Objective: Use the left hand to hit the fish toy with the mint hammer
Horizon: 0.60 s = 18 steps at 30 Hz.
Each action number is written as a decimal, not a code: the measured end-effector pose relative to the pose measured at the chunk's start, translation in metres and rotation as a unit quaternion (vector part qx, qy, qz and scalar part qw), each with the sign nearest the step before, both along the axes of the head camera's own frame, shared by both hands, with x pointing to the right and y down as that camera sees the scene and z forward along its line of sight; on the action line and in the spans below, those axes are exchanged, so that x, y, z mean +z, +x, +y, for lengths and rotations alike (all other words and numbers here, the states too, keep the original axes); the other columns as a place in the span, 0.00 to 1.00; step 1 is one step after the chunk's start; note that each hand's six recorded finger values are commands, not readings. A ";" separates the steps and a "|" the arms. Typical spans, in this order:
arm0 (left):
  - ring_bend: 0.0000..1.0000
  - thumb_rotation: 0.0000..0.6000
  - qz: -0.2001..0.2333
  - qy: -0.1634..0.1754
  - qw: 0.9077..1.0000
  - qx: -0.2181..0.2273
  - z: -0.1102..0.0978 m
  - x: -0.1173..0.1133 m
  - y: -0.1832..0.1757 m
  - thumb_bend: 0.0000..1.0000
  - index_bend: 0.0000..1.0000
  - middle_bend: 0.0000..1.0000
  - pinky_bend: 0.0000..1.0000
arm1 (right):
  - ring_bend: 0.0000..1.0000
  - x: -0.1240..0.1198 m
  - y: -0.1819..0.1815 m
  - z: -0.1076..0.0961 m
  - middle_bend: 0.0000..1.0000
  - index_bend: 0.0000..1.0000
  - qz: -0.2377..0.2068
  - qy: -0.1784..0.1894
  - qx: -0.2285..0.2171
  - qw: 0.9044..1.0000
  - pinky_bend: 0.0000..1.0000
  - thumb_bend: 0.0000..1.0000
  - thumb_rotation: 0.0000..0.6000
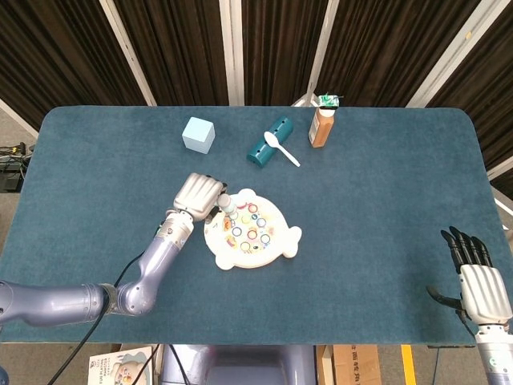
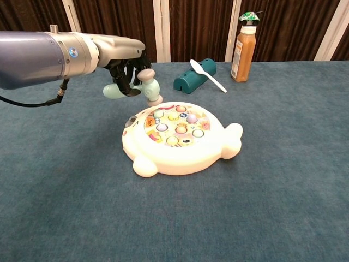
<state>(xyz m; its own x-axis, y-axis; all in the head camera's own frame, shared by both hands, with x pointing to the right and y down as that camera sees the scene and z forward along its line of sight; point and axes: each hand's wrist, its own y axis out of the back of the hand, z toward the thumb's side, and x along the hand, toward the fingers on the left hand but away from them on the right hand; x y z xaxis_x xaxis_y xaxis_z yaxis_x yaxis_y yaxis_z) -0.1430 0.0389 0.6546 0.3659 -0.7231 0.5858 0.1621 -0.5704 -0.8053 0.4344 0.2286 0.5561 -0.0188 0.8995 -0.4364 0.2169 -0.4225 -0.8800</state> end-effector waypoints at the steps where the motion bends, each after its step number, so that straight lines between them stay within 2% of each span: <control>1: 0.41 1.00 0.000 -0.001 1.000 0.000 0.001 0.001 0.000 0.67 0.62 0.52 0.50 | 0.00 0.000 0.000 0.000 0.00 0.00 0.000 0.000 0.000 1.000 0.00 0.19 1.00; 18: 0.41 1.00 -0.014 -0.013 1.000 0.008 0.010 0.022 0.002 0.67 0.62 0.52 0.50 | 0.00 0.000 0.000 0.000 0.00 0.00 -0.002 -0.002 0.002 1.000 0.00 0.19 1.00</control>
<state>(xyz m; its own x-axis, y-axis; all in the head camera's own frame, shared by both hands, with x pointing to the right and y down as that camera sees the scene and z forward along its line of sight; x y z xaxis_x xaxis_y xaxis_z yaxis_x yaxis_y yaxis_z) -0.1412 0.0492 0.6763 0.3600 -0.7019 0.6146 0.1937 -0.5882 -0.7852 0.4349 0.2281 0.5565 -0.0213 0.8980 -0.4396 0.2220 -0.4244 -0.8778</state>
